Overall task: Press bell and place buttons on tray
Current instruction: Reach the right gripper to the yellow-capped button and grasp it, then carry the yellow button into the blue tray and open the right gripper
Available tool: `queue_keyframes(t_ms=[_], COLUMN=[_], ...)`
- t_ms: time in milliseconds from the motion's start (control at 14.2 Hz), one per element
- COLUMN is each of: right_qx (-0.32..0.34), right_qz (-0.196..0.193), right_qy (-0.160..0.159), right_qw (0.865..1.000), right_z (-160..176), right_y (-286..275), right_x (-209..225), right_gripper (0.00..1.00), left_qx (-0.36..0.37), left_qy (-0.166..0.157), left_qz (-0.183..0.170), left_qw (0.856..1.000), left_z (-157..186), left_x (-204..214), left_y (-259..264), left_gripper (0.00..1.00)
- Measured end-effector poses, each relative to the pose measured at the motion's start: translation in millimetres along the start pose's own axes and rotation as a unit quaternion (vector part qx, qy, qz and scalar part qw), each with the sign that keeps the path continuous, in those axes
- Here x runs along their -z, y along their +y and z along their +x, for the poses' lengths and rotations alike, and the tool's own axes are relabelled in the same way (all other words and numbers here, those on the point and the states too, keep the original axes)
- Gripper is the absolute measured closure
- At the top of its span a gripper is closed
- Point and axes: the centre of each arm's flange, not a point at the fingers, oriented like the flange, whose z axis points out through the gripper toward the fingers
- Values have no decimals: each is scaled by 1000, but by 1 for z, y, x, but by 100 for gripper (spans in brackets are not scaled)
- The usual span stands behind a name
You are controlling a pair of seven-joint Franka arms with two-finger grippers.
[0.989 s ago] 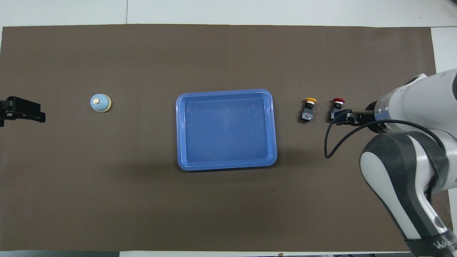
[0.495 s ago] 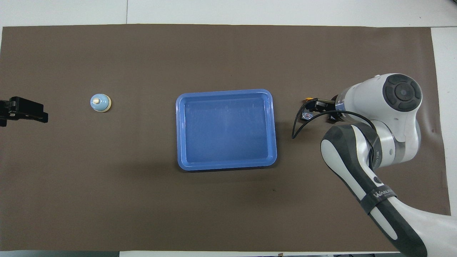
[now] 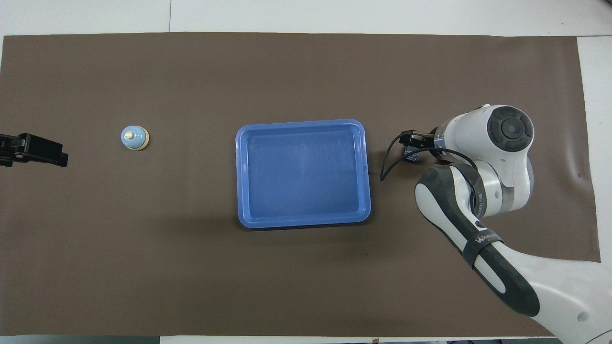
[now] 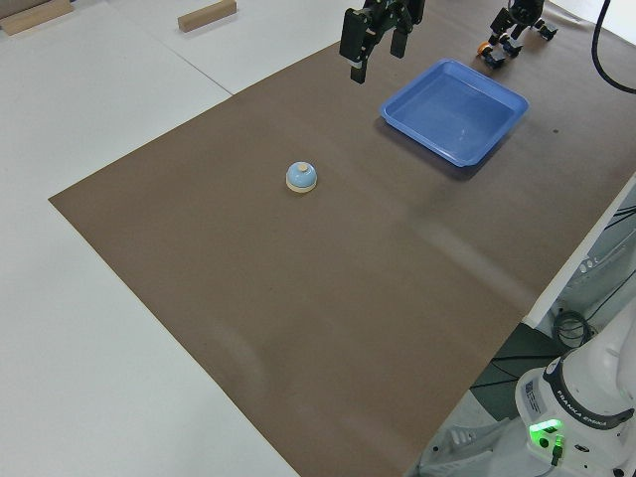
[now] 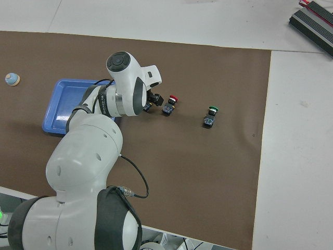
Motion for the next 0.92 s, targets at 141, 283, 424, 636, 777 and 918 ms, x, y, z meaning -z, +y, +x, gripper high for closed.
queue_keyframes(t_ms=[141,283,424,636,777,918], right_qx=[1,2,1,-4,-14,-26], right_qz=[2,2,2,3,5,5], right_qy=[0,-3,-4,1,6,4], right_qw=[1000,1000,1000,1000,1000,1000], right_z=[-5,-10,-9,-6,-4,-6], right_y=[-11,-19,-19,-14,-12,-15], right_x=[-13,-22,-24,-24,-28,-30], right_gripper=[0,0,0,0,0,0], left_qx=[-1,-1,0,6,7,7], left_qy=[0,0,0,0,0,0], left_qz=[0,0,0,-1,-1,-1], left_qw=[1000,1000,1000,1000,1000,1000], left_z=[0,0,0,-1,-1,-1], left_x=[0,0,0,0,0,0], left_y=[0,0,-2,-8,-9,-9], left_gripper=[0,0,0,0,0,0])
